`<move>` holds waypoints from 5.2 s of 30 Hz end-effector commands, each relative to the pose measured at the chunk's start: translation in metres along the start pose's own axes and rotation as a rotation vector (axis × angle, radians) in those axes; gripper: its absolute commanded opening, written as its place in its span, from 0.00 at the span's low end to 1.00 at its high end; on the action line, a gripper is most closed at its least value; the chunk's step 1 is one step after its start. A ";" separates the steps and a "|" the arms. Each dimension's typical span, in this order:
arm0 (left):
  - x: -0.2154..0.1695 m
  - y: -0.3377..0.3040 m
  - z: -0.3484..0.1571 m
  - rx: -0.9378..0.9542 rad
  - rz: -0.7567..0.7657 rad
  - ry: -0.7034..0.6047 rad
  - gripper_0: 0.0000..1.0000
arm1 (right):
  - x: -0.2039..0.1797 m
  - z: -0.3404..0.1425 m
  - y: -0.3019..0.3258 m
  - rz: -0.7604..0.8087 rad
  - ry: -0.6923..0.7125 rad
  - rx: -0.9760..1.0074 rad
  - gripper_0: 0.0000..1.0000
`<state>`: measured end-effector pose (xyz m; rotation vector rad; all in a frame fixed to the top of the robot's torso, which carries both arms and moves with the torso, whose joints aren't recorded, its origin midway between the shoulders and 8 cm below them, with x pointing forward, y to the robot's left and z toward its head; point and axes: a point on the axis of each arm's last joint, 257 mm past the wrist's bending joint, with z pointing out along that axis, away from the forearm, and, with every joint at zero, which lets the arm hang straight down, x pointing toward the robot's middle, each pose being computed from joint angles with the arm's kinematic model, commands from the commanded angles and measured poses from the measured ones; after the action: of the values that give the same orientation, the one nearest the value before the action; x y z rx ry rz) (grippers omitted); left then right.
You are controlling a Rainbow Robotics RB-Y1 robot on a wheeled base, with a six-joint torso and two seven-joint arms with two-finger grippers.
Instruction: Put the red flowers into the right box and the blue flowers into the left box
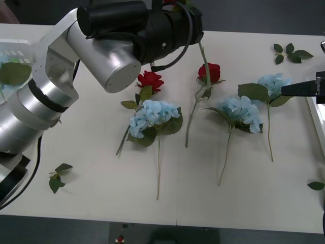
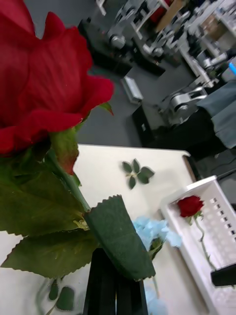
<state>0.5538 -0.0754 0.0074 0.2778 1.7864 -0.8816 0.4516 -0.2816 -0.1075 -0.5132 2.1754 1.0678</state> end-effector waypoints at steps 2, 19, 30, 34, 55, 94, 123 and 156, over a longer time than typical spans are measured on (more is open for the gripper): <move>-0.030 -0.069 -0.006 0.116 0.022 -0.099 0.00 | -0.016 -0.030 0.042 -0.009 -0.014 -0.103 1.00; -0.049 -0.148 -0.018 0.240 0.074 -0.218 0.00 | -0.067 -0.052 0.142 0.091 -0.062 -0.436 1.00; -0.053 -0.149 -0.019 0.244 0.082 -0.240 0.00 | -0.091 -0.024 0.161 0.101 -0.079 -0.485 1.00; -0.055 -0.151 -0.020 0.244 0.094 -0.253 0.00 | -0.095 -0.008 0.159 0.104 -0.070 -0.464 1.00; -0.055 -0.161 -0.022 0.265 0.143 -0.303 0.00 | -0.112 0.051 0.181 0.099 -0.036 -0.473 1.00; -0.061 -0.157 -0.023 0.249 0.125 -0.327 1.00 | -0.116 0.050 0.186 0.101 -0.047 -0.490 0.00; -0.064 -0.028 -0.058 0.093 0.028 -0.252 1.00 | -0.078 -0.100 0.022 0.204 -0.119 0.131 0.00; 0.009 0.242 -0.210 -0.487 0.164 0.082 1.00 | 0.081 -0.283 -0.244 0.463 -0.043 1.191 0.00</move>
<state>0.5265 0.2361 -0.0852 0.0968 1.9977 -0.3437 0.4263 -0.6447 -0.1747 0.5359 2.4957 -0.1276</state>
